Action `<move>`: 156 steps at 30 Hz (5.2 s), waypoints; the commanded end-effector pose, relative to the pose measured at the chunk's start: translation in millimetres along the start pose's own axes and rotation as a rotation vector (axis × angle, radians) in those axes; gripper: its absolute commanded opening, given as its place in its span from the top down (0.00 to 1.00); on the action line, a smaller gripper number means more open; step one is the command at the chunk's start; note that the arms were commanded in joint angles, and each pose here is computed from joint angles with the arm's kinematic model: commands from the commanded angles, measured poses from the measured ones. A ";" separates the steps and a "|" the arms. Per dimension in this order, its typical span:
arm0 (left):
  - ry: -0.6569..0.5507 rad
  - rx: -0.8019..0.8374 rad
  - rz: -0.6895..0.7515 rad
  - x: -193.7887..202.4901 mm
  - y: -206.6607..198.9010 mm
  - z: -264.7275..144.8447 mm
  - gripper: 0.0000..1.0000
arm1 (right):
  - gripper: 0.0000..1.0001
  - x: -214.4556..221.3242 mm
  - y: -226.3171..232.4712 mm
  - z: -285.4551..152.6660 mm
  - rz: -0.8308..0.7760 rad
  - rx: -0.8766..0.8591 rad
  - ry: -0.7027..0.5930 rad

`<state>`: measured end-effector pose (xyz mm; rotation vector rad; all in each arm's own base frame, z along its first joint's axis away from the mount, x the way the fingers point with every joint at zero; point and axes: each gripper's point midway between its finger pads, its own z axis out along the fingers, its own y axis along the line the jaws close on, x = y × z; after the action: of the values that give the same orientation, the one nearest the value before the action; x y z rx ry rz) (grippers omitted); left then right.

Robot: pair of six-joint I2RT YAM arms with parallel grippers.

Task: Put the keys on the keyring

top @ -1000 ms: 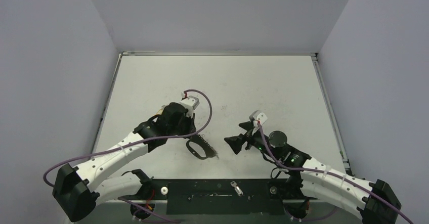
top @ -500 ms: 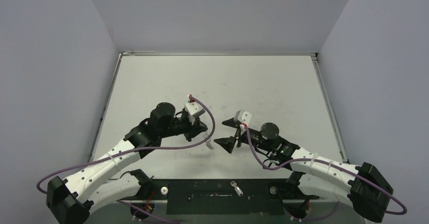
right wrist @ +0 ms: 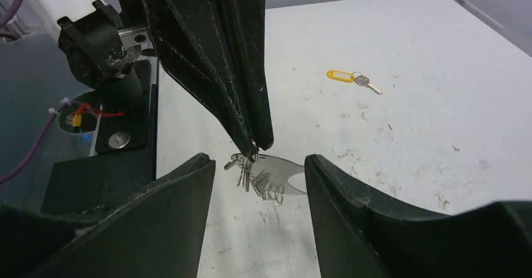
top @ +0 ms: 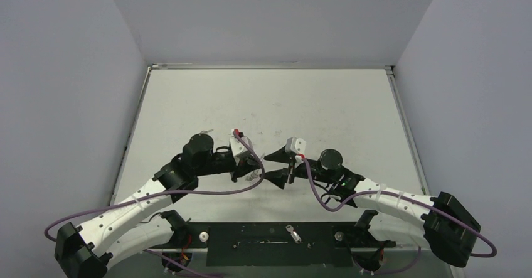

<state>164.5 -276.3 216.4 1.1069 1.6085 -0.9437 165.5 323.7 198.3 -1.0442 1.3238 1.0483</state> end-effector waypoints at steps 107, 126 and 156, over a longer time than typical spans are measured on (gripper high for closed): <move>-0.139 -0.325 0.039 34.2 35.1 -28.1 0.35 | 1.00 65.1 -26.1 -8.8 -0.093 0.155 0.097; -0.264 -0.668 -0.554 89.1 69.5 -55.2 0.03 | 0.28 104.9 -24.1 -49.5 0.008 0.479 0.239; 0.273 -0.740 -1.026 211.4 30.8 -31.4 0.34 | 0.54 171.4 23.0 -10.8 1.054 0.481 0.403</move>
<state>163.9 -188.1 30.6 -0.1778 2.4345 -0.6762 150.3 293.4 23.2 -0.2489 2.3638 0.9628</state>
